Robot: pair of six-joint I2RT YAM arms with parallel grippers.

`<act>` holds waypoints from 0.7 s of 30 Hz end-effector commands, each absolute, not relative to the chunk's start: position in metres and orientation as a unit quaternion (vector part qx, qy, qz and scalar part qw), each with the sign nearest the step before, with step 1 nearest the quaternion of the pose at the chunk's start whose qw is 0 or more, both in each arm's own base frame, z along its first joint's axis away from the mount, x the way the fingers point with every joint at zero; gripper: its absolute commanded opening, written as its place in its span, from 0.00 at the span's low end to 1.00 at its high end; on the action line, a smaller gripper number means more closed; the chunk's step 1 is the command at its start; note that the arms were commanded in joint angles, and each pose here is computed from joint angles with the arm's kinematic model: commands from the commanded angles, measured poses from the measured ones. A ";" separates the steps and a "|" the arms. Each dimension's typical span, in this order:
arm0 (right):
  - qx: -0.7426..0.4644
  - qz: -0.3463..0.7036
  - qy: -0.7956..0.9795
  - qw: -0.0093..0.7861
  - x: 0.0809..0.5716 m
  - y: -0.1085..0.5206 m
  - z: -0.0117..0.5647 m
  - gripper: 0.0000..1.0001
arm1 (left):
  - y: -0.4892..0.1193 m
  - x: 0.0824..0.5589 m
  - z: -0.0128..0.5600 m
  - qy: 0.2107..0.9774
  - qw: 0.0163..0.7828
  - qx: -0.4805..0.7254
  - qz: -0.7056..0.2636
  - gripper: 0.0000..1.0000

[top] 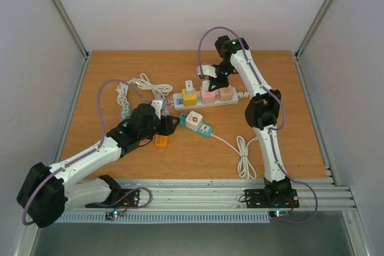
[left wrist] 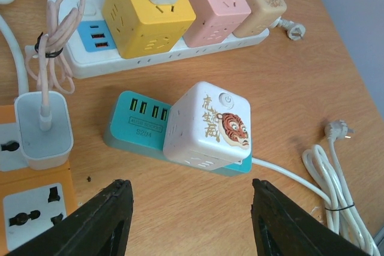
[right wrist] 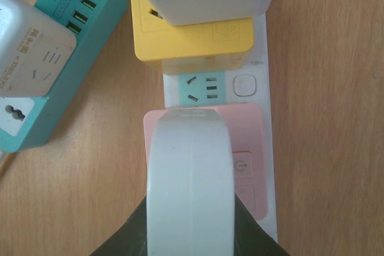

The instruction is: Insert the plug

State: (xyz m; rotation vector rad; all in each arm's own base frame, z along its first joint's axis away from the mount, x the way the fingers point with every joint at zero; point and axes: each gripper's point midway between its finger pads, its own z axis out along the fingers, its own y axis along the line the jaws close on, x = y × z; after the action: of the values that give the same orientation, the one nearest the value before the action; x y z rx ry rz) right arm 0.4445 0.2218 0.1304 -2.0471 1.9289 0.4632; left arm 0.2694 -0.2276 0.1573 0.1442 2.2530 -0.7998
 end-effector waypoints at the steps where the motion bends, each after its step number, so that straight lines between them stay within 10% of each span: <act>1: -0.720 0.147 0.665 0.133 0.445 0.220 0.123 0.01 | -0.231 0.274 0.160 0.867 0.377 0.055 -0.322 0.56; 21: -0.726 0.135 0.671 0.072 0.438 0.221 0.078 0.01 | -0.231 0.275 0.152 0.872 0.374 0.059 -0.311 0.55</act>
State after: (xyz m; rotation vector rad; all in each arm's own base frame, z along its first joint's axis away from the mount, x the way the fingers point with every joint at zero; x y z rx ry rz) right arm 0.4446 0.2241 0.1230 -2.0790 1.9236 0.4396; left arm 0.2689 -0.2276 0.1485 0.1464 2.2742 -0.7910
